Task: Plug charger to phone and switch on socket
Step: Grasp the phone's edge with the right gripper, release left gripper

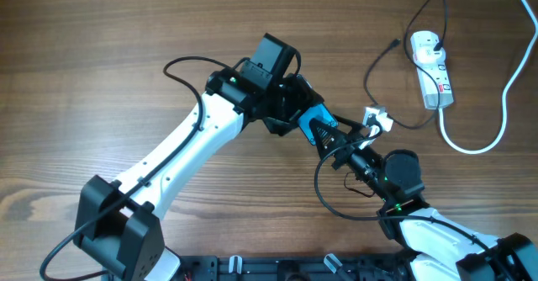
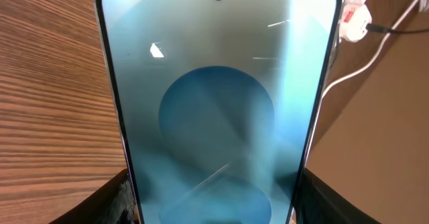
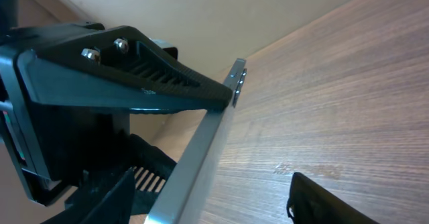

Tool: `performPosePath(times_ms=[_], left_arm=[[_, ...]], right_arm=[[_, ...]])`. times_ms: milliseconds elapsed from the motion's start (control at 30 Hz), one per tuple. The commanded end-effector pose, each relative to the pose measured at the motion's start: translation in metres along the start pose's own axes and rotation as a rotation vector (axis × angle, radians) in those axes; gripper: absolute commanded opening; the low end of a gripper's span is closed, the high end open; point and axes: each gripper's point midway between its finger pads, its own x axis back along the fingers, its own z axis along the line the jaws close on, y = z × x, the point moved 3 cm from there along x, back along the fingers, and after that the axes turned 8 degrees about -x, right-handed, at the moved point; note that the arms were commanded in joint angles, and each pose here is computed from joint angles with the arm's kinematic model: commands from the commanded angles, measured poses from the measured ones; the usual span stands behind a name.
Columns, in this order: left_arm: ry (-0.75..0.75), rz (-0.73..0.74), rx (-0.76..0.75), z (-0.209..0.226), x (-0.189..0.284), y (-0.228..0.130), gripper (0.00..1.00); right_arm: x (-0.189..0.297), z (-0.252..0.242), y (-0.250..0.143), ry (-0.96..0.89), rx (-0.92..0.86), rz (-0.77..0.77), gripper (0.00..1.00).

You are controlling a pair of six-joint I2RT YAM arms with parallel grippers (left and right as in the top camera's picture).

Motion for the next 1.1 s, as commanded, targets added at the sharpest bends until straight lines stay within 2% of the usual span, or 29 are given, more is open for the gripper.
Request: performPosePath(times_ms=[0,100,233,500,600,733,967,1067], left_arm=[[-0.034,0.01,-0.028,-0.015,0.001,-0.007,0.38],[-0.033,0.011,-0.028,-0.015,0.001,-0.007,0.38],[-0.025,0.014,-0.028,-0.013,0.001,-0.008,0.39],[0.011,-0.007,-0.036,-0.007,0.001,-0.007,0.39],[0.012,-0.012,-0.048,-0.007,0.001,-0.006,0.39],[0.014,-0.016,-0.048,-0.007,0.001,-0.006,0.39],[0.005,-0.026,-0.053,-0.009,0.001,-0.004,0.4],[0.004,-0.026,-0.054,-0.009,0.001,-0.004,0.44]], right_arm=[[-0.005,0.008,0.002,0.034,-0.015,0.013,0.68],[-0.005,0.009,0.002,0.036,-0.017,0.012,0.62],[-0.005,0.011,0.0,0.054,-0.016,0.03,0.45],[-0.005,0.017,-0.004,0.086,-0.045,0.061,0.31],[-0.004,0.018,-0.007,0.098,-0.065,0.081,0.22],[-0.004,0.019,-0.008,0.103,-0.089,0.091,0.19],[-0.004,0.021,-0.01,0.115,-0.107,0.11,0.07],[-0.004,0.021,-0.01,0.114,-0.127,0.111,0.04]])
